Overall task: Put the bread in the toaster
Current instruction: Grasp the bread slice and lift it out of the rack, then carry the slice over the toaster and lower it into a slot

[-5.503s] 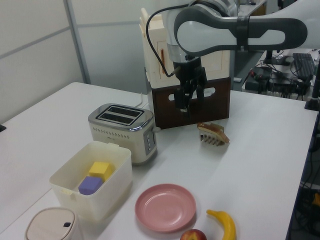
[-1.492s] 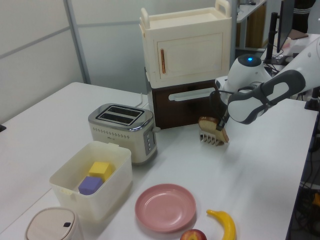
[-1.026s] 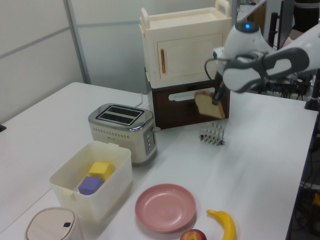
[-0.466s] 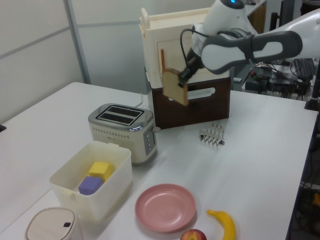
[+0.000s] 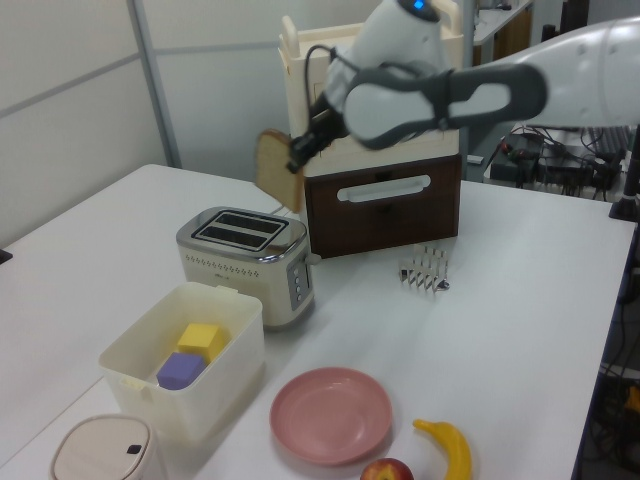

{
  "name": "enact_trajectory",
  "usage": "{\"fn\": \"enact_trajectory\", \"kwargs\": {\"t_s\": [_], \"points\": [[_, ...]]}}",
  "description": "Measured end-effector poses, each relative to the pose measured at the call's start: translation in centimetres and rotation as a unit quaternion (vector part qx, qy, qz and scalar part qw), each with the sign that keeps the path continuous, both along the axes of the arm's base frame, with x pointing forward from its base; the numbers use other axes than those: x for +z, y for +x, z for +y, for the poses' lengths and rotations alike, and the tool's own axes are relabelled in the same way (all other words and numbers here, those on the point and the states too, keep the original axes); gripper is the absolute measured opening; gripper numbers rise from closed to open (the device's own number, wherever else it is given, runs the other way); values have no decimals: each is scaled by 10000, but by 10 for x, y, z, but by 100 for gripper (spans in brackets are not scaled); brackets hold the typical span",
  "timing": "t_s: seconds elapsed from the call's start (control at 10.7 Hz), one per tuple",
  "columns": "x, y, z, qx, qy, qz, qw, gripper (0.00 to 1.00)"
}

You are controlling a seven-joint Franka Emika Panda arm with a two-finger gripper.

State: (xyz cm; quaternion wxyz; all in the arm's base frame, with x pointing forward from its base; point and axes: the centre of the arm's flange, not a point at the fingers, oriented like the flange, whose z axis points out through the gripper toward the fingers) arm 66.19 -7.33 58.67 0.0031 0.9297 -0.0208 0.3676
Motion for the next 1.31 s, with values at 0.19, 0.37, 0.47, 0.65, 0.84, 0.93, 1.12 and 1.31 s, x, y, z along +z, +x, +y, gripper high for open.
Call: {"fn": "enact_trajectory", "kwargs": {"t_s": [0.19, 0.37, 0.47, 0.65, 0.84, 0.93, 1.12, 1.31], "points": [[-26, 29, 23, 41, -142, -424, 9990, 18], [-50, 47, 50, 93, -117, -710, 9974, 18], [-57, 51, 60, 141, -85, -725, 9972, 18], [-58, 54, 70, 216, -51, -725, 9971, 18], [-59, 54, 72, 225, -46, -722, 9971, 18], [-62, 53, 71, 223, -45, -687, 9974, 18], [-68, 53, 69, 222, -31, -524, 9984, 18], [-68, 52, 67, 228, 1, -315, 9992, 18]]}}
